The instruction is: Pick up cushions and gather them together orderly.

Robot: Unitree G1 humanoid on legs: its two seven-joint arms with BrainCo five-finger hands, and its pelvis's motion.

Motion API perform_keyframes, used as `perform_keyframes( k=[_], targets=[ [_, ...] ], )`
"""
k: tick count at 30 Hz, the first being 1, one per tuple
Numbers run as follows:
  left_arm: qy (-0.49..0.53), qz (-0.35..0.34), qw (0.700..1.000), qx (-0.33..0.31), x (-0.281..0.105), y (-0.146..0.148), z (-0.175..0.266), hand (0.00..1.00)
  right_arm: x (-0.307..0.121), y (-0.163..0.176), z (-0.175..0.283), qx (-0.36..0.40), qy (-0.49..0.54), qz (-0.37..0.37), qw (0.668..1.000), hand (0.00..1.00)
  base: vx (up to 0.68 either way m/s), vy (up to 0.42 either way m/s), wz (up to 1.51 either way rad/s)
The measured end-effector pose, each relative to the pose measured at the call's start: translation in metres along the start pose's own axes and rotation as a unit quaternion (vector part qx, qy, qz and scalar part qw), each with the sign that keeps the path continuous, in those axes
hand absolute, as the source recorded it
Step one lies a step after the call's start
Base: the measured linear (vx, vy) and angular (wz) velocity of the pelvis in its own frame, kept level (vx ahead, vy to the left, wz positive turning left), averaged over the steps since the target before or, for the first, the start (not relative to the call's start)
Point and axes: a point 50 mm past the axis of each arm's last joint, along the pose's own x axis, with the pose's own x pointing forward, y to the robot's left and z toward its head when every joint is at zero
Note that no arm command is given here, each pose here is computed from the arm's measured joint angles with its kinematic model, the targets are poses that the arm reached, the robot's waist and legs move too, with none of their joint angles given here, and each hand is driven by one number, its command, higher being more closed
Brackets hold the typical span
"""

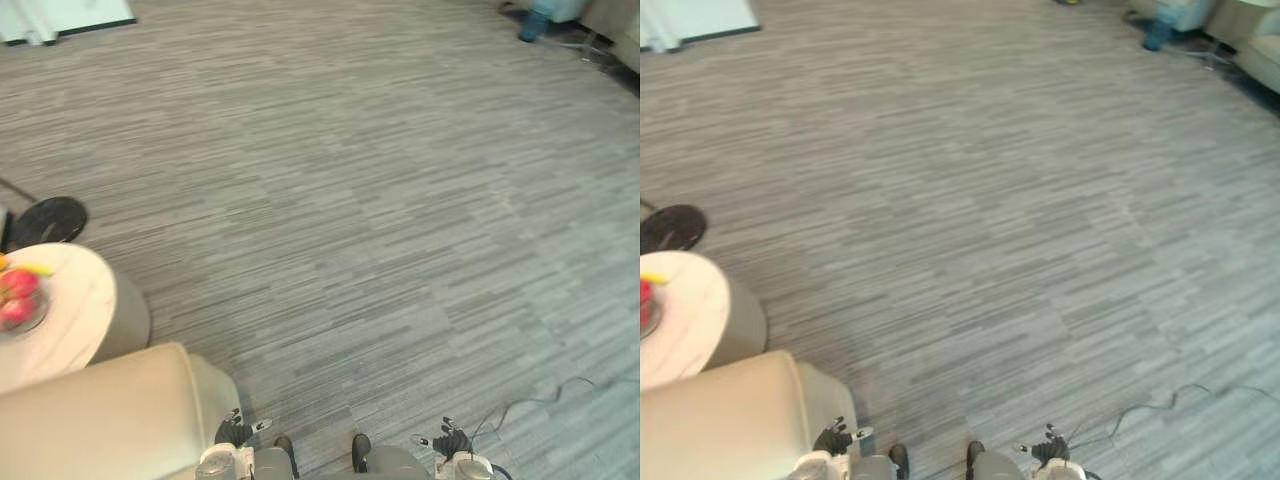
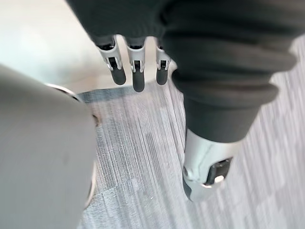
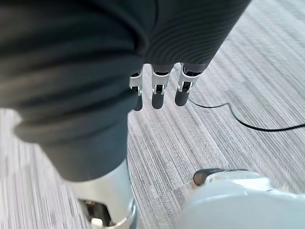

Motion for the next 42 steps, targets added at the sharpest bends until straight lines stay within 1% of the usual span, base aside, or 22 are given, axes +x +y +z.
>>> perform_keyframes(
  k=[1, 3, 6, 7, 10, 11, 13, 16, 22, 25, 27, 30, 31, 34, 37, 40, 42],
  targets=[
    [-0.007, -0.006, 1.0, 0.008, 0.001, -0.003, 0.005, 0.0, 0.001, -0.002, 0.002, 0.012, -0.002, -0.005, 1.0, 0.0, 0.3, -0.083, -0.7],
    [-0.01, -0.012, 1.0, 0.006, 0.002, -0.008, 0.008, 0.0, 0.003, -0.007, 0.009, 0.012, -0.014, -0.01, 1.0, 0.0, 0.27, -0.092, -0.75],
    [-0.013, -0.009, 1.0, 0.009, 0.003, -0.006, 0.011, 0.0, 0.005, -0.004, 0.021, 0.02, -0.032, -0.01, 0.999, 0.0, 0.36, -0.197, -0.82],
    [-0.001, -0.003, 1.0, 0.011, 0.002, -0.001, 0.003, 0.0, 0.004, 0.0, 0.019, 0.025, -0.03, -0.004, 0.999, 0.0, 0.31, -0.2, -0.86],
    [0.005, -0.021, 1.0, 0.012, 0.0, -0.015, 0.0, 0.0, 0.004, -0.001, 0.019, 0.035, -0.029, -0.008, 0.999, 0.0, 0.39, -0.278, -0.67],
    [-0.003, -0.034, 0.999, 0.012, 0.0, -0.025, 0.005, 0.0, 0.004, -0.007, 0.017, 0.043, -0.026, -0.016, 0.999, 0.0, 0.39, -0.27, -0.27],
    [-0.013, -0.038, 0.999, 0.006, 0.001, -0.028, 0.01, 0.0, 0.002, -0.008, 0.011, 0.047, -0.016, -0.018, 0.999, 0.0, 0.35, -0.208, -0.58],
    [-0.029, -0.032, 0.999, -0.005, 0.001, -0.026, 0.016, 0.0, 0.0, -0.011, -0.002, 0.057, 0.009, -0.024, 0.998, 0.0, 0.38, -0.073, -1.1],
    [-0.053, -0.028, 0.998, -0.004, 0.002, -0.024, 0.026, 0.0, 0.001, -0.009, -0.001, 0.067, 0.011, -0.024, 0.997, 0.0, 0.39, 0.177, -1.16],
    [-0.062, -0.018, 0.998, 0.009, 0.004, -0.014, 0.033, 0.0, 0.0, 0.012, -0.004, 0.065, 0.019, 0.0, 0.998, 0.0, 0.5, 0.231, -0.59],
    [-0.063, -0.012, 0.998, 0.009, 0.005, -0.009, 0.036, 0.0, -0.001, 0.014, -0.006, 0.066, 0.024, 0.002, 0.998, 0.0, 0.56, 0.212, -0.27],
    [-0.041, -0.007, 0.999, 0.015, 0.003, -0.004, 0.021, 0.0, 0.001, 0.016, 0.002, 0.063, 0.01, 0.005, 0.998, 0.0, 0.51, 0.183, -0.76],
    [-0.032, -0.008, 0.999, 0.028, 0.002, -0.003, 0.017, 0.0, 0.002, 0.017, 0.005, 0.064, 0.007, 0.009, 0.998, 0.0, 0.49, 0.058, -0.59],
    [-0.019, -0.021, 0.998, 0.053, 0.002, -0.008, 0.011, 0.0, 0.002, 0.012, 0.004, 0.062, 0.008, 0.005, 0.998, 0.0, 0.45, 0.022, -0.41],
    [-0.026, -0.033, 0.997, 0.058, 0.002, -0.016, 0.017, 0.0, 0.005, 0.007, 0.02, 0.061, -0.023, 0.001, 0.998, 0.0, 0.51, -0.095, -0.17],
    [-0.022, -0.036, 0.997, 0.062, 0.002, -0.018, 0.014, 0.0, 0.004, 0.006, 0.022, 0.063, -0.032, 0.001, 0.998, 0.0, 0.58, -0.184, -0.1],
    [-0.011, -0.058, 0.997, 0.043, -0.001, -0.04, 0.008, 0.0, 0.007, -0.009, 0.031, 0.054, -0.046, -0.016, 0.997, 0.0, 0.61, -0.213, -0.34]
  ],
)
